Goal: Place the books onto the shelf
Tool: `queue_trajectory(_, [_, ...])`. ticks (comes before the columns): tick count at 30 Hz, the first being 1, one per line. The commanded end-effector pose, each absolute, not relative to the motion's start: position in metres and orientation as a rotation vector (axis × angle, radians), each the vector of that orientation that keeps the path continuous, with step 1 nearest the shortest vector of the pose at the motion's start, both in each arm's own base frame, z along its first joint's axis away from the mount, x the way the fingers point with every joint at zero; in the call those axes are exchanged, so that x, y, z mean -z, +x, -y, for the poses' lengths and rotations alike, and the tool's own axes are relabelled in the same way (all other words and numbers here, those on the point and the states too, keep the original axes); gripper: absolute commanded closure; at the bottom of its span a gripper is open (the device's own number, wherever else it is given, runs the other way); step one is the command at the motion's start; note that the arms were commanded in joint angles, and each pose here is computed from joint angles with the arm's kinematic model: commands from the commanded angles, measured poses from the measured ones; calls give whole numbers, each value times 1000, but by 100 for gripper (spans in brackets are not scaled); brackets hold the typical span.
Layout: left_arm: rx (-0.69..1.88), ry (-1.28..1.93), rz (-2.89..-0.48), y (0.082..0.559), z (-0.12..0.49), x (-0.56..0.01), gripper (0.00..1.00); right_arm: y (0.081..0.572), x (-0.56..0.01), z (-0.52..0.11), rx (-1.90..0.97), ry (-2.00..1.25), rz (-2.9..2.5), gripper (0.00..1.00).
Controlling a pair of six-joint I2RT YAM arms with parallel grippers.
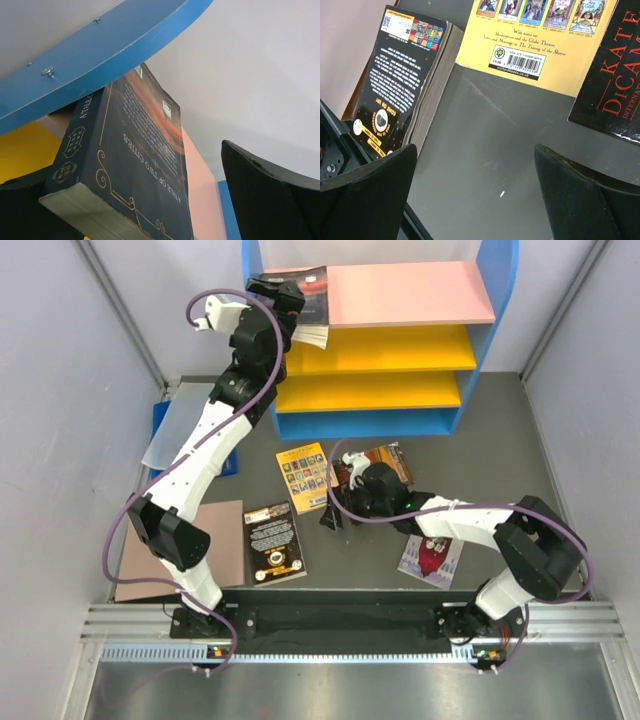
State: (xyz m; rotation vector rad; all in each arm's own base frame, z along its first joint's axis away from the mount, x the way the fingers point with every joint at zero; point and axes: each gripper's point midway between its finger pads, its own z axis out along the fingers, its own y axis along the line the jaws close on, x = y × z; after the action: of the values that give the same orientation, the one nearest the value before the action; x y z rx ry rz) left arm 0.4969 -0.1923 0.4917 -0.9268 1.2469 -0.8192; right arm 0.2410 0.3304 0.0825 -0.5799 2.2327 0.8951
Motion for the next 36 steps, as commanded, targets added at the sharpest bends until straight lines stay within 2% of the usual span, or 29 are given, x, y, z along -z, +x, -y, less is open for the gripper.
queue_trajectory(1, [833, -886, -1164, 474, 175, -536, 1, 245, -105, -348, -927, -613, -2152, 0])
queue_trajectory(6, [825, -884, -1186, 476, 177, -526, 1, 247, -133, -344, -902, -625, -2092, 0])
queue_trajectory(19, [827, -873, -1235, 477, 183, -511, 1, 305, -353, -339, -680, -580, -1700, 0])
queue_trajectory(22, [820, -877, -1234, 476, 181, -508, 1, 322, -379, -340, -640, -550, -1658, 1])
queue_trajectory(24, [816, -875, -1238, 476, 181, -507, 1, 334, -376, -345, -606, -557, -1670, 3])
queue_trajectory(28, [810, -867, -1233, 476, 179, -509, 1, 353, -400, -349, -569, -547, -1622, 23])
queue_trajectory(29, [806, -869, -1231, 476, 178, -509, 1, 356, -403, -351, -570, -548, -1615, 36])
queue_trajectory(31, [807, -868, -1228, 476, 178, -510, 1, 366, -410, -353, -561, -547, -1603, 54])
queue_trajectory(32, [808, -866, -1228, 477, 178, -510, 1, 369, -411, -353, -558, -546, -1604, 74])
queue_trajectory(35, [808, -865, -1231, 478, 178, -509, 1, 378, -411, -355, -556, -547, -1608, 97])
queue_trajectory(36, [808, -865, -1231, 478, 178, -509, 1, 382, -410, -354, -553, -544, -1610, 100])
